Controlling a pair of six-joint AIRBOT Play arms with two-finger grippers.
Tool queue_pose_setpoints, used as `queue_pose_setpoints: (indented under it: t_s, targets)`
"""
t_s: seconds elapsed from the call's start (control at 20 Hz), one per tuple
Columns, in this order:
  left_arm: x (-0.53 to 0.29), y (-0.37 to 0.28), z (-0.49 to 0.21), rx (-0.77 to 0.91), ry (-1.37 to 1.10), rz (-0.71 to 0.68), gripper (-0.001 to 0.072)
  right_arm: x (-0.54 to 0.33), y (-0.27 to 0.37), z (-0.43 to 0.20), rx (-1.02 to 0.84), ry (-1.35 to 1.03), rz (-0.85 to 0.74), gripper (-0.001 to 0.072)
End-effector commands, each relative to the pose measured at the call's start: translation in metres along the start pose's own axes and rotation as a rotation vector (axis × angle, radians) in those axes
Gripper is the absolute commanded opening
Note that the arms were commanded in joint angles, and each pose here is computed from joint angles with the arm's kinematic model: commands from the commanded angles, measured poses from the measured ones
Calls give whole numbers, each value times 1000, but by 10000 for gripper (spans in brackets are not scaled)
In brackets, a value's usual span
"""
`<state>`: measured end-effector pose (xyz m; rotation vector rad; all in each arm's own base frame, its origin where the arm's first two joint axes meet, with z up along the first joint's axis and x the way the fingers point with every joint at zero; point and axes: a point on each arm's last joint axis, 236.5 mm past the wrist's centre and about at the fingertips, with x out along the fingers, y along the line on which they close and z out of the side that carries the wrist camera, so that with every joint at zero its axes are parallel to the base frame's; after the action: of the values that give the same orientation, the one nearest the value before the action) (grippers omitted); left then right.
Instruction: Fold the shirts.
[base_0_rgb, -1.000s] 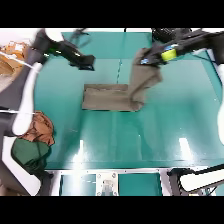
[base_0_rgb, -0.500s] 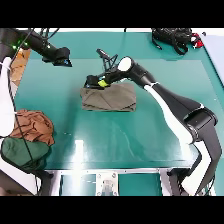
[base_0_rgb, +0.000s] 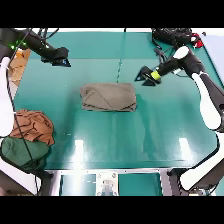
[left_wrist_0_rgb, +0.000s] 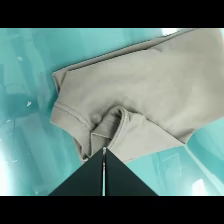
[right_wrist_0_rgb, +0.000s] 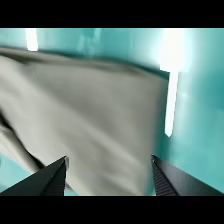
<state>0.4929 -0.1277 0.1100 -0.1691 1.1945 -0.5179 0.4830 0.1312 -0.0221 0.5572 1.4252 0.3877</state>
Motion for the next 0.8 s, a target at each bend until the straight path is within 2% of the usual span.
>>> queue_pose_setpoints:
  t_s: [0.0, 0.25, 0.4, 0.45, 0.5, 0.65, 0.75]
  targets:
    - [1, 2, 1, -4, -5, 2, 26, 19, -35, -30, 79, 86, 63, 596]
    - [20, 10, -13, -38, 45, -4, 26, 88, 5, -61, 107, 172, 242, 599]
    - [20, 9, -14, -39, 47, -8, 26, 109, 40, -58, 93, 143, 308, 592]
    - [20, 9, -14, -39, 47, -8, 26, 106, 52, -52, 77, 121, 335, 264]
    - [20, 9, -14, -39, 47, -8, 26, 98, 62, -43, 45, 100, 362, 39]
    - [20, 9, -14, -39, 50, -9, 26, 35, 83, -5, -40, 11, 389, 23]
    - [20, 9, -14, -39, 50, -9, 26, -32, 75, 27, -85, -122, 314, 22]
